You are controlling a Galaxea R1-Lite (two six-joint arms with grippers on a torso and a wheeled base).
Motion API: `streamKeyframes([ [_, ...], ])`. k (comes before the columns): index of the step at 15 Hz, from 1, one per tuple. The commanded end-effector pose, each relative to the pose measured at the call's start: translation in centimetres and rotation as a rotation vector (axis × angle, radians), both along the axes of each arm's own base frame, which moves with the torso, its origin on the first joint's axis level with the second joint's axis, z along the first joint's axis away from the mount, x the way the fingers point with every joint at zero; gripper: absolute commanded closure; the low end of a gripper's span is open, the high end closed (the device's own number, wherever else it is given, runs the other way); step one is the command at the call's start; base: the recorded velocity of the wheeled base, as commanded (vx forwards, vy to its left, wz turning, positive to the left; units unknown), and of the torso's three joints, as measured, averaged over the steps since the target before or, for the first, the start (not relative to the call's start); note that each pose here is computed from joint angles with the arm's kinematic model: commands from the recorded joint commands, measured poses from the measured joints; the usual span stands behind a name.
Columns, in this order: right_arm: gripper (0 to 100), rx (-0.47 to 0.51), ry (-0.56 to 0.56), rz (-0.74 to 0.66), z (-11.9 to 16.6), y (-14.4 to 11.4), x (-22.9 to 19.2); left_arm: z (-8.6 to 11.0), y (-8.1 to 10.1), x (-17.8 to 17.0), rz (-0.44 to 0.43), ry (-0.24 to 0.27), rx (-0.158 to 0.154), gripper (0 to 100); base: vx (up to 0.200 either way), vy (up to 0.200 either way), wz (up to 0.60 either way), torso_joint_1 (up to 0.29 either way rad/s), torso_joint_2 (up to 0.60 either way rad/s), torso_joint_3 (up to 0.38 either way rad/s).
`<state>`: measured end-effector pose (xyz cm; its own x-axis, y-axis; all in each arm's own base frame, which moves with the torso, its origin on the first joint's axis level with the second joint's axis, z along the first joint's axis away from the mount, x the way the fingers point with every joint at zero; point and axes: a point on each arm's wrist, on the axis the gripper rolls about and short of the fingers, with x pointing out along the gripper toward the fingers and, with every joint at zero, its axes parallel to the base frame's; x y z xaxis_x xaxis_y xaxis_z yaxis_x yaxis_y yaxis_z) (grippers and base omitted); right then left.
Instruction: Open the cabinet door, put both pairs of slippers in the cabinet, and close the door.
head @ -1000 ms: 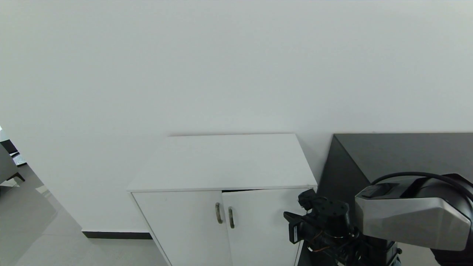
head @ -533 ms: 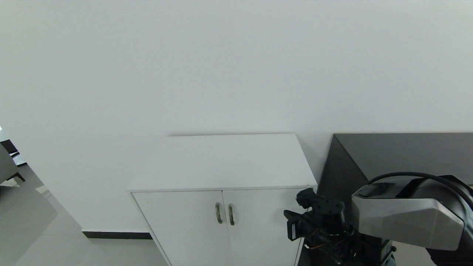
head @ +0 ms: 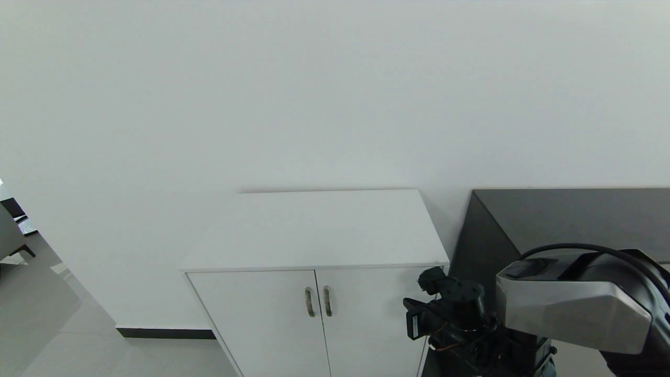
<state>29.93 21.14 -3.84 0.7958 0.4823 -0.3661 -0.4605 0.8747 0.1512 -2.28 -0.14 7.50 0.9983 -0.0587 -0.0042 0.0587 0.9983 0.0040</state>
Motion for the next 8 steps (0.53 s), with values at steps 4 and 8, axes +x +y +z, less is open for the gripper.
streamKeyframes([
  [4,100,0.001,-0.003,-0.002,0.1,0.0,-0.1,0.0,0.0,0.0,0.000,0.000,0.000,100,0.000,0.000,0.00,0.000,0.00,0.000],
  [8,100,0.006,-0.150,0.003,7.6,-0.3,-3.6,0.0,0.0,0.0,0.000,0.002,0.000,100,0.000,0.000,0.00,0.000,0.00,0.000],
])
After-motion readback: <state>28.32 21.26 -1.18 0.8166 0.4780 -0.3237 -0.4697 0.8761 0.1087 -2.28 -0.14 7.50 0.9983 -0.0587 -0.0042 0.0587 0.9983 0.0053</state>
